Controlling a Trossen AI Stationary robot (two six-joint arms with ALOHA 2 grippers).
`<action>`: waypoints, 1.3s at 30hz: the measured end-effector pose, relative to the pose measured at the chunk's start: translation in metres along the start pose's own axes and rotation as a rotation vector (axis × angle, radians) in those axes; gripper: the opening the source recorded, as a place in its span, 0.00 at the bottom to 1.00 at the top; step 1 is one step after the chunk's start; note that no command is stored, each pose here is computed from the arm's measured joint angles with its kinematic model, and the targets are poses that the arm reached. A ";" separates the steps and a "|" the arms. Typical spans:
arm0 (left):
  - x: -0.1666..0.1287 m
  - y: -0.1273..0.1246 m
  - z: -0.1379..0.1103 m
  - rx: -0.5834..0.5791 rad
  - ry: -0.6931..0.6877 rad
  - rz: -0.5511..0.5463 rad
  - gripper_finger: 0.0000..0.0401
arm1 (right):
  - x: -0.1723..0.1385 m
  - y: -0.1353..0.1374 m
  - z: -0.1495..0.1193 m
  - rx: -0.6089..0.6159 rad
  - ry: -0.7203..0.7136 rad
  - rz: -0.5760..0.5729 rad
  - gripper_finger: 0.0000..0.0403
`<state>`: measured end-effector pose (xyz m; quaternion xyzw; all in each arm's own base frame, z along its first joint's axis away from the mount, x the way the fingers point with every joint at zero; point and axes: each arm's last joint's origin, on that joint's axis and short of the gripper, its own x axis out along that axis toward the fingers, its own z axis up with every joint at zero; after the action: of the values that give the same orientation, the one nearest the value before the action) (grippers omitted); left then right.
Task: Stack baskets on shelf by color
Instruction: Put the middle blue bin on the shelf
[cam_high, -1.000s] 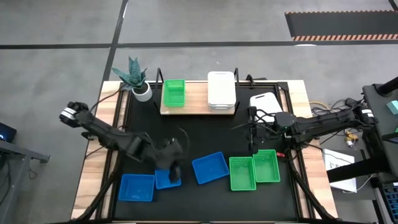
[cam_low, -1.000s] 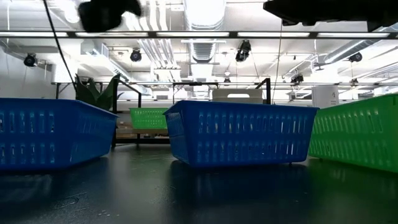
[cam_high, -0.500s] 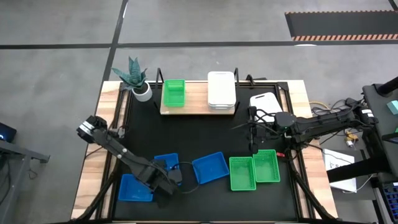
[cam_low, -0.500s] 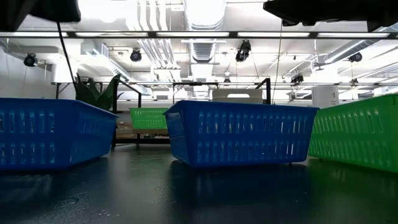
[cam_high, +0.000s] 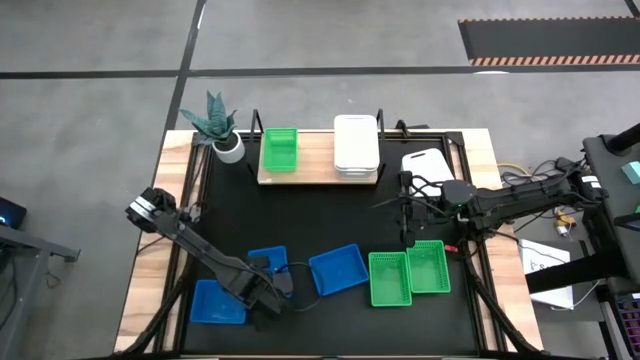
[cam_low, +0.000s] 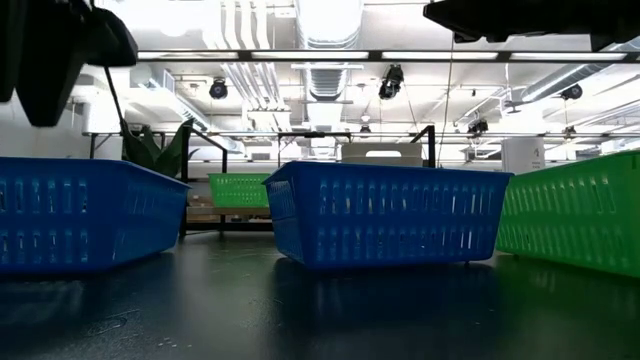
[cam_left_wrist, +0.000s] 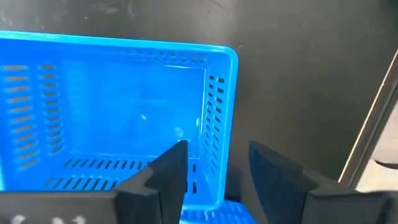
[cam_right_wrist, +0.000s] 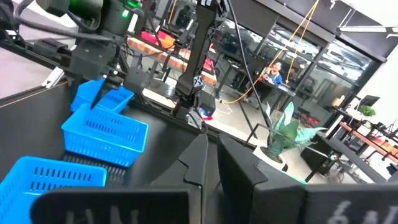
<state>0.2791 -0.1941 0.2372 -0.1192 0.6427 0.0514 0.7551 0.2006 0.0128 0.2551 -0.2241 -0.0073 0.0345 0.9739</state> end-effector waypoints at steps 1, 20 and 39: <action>0.003 0.000 0.000 -0.001 -0.004 -0.006 0.39 | 0.000 0.000 0.000 0.000 0.001 0.000 0.07; 0.041 0.008 -0.010 0.023 -0.007 -0.047 0.16 | 0.000 0.001 -0.001 0.007 0.013 0.006 0.07; -0.049 0.008 0.023 0.123 -0.107 0.107 0.00 | 0.000 0.001 -0.002 0.008 0.025 0.003 0.07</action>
<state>0.2912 -0.1773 0.2878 -0.0352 0.6089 0.0587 0.7903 0.2006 0.0126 0.2526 -0.2207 0.0056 0.0333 0.9747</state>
